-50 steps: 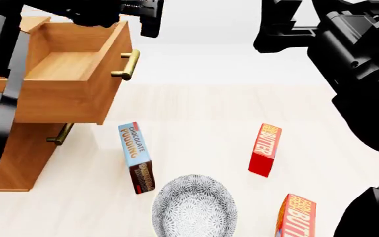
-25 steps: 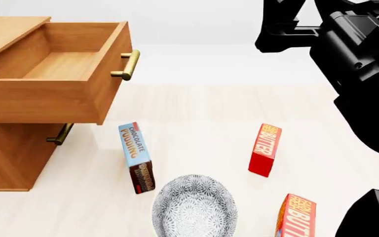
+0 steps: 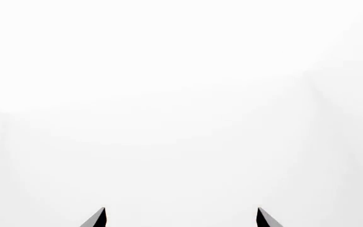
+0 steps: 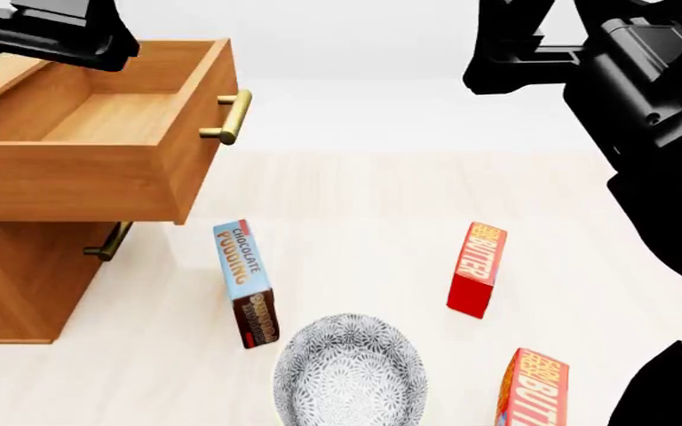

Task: Put the butter at the front in the top drawer of the cabinet and close it.

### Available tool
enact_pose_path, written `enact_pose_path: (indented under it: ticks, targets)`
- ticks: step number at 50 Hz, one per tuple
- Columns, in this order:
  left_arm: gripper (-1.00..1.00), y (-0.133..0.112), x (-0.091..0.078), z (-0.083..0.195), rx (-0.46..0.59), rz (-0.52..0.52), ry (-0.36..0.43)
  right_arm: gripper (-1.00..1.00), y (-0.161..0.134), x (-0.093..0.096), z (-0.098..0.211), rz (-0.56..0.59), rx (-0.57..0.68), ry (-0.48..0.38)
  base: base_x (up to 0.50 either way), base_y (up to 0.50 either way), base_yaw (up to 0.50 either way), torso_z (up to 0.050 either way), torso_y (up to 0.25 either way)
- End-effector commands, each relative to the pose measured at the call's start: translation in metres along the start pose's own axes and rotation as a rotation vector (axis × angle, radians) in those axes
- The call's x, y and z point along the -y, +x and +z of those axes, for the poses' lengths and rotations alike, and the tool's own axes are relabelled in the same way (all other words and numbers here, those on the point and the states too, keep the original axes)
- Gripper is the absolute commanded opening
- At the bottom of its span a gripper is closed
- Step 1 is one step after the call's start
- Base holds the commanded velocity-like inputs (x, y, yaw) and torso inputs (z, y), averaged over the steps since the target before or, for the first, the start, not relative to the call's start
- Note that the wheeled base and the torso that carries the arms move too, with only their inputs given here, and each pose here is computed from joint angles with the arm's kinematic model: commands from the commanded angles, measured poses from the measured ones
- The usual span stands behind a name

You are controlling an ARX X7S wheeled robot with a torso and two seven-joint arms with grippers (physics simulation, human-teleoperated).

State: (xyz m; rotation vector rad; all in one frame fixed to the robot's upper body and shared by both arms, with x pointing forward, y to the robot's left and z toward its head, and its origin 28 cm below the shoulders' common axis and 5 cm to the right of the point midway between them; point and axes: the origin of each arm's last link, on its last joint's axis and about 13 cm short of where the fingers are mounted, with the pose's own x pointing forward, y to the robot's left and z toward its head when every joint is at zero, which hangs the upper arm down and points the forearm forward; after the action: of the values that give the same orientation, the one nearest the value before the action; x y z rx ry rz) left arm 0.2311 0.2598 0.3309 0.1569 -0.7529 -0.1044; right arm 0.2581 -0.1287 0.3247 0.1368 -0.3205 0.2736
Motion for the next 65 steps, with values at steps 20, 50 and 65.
enact_pose_path:
  ticks: [20,50,65]
  targets:
    - [1.00,-0.088,-0.006,0.001,0.009,0.141,-0.039,1.00,-0.006,-0.003,-0.002,-0.010,-0.012,-0.006,0.00,0.00,0.00,0.000,0.000]
    - [1.00,-0.086,-0.007,-0.004,-0.021,0.148,-0.018,1.00,-0.016,-0.033,0.000,-0.289,-0.560,0.018,0.00,0.00,0.00,0.000,0.000]
    - [1.00,-0.089,-0.002,-0.012,-0.032,0.136,-0.011,1.00,0.004,-0.022,-0.020,-0.430,-0.734,0.018,0.00,0.00,0.00,0.000,0.000]
